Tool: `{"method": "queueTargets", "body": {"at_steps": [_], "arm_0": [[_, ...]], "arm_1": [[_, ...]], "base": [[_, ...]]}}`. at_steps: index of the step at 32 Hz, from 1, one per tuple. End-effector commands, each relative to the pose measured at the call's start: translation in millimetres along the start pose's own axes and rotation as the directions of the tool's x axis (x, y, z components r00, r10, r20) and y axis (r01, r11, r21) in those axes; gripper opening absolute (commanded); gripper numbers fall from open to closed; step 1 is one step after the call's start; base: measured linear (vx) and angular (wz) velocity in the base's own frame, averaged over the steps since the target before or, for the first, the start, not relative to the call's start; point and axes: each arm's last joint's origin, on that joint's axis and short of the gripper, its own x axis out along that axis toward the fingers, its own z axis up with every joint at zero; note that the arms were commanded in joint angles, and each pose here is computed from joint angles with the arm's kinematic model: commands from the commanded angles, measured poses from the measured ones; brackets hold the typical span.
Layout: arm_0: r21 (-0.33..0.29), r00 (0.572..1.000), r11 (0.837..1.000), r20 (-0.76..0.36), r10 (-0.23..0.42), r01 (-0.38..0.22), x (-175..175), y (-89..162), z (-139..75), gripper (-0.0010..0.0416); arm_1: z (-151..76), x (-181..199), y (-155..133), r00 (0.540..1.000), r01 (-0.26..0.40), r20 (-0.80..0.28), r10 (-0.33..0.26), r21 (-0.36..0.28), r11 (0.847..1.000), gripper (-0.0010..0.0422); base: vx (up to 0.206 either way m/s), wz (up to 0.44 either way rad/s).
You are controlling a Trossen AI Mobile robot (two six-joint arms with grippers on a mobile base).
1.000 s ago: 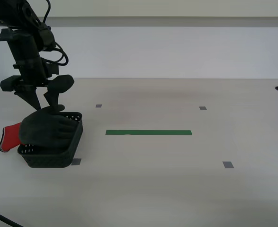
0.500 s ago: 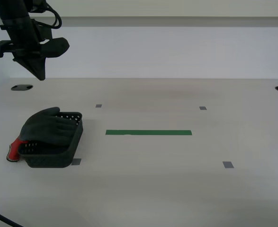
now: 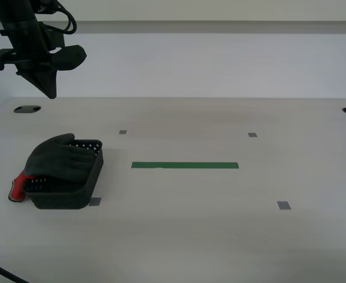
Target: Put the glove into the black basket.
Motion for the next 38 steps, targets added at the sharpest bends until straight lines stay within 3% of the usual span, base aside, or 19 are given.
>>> {"method": "queueTargets", "body": {"at_steps": [1,38], "arm_0": [[0.0,1.0,1.0,0.003,-0.001,0.001,0.1,-0.1,0.5,0.0],[0.0,1.0,1.0,0.003,-0.001,0.001,0.1,-0.1,0.5,0.0001]], "arm_1": [[0.4,-0.1,0.1,1.0,0.002,0.004,-0.002,-0.002,1.0,0.0],[3.7,-0.2,0.3,0.999,0.0,0.039,0.0,0.001,1.0,0.0]], "base": [[0.0,0.0],[0.0,0.0]]}}
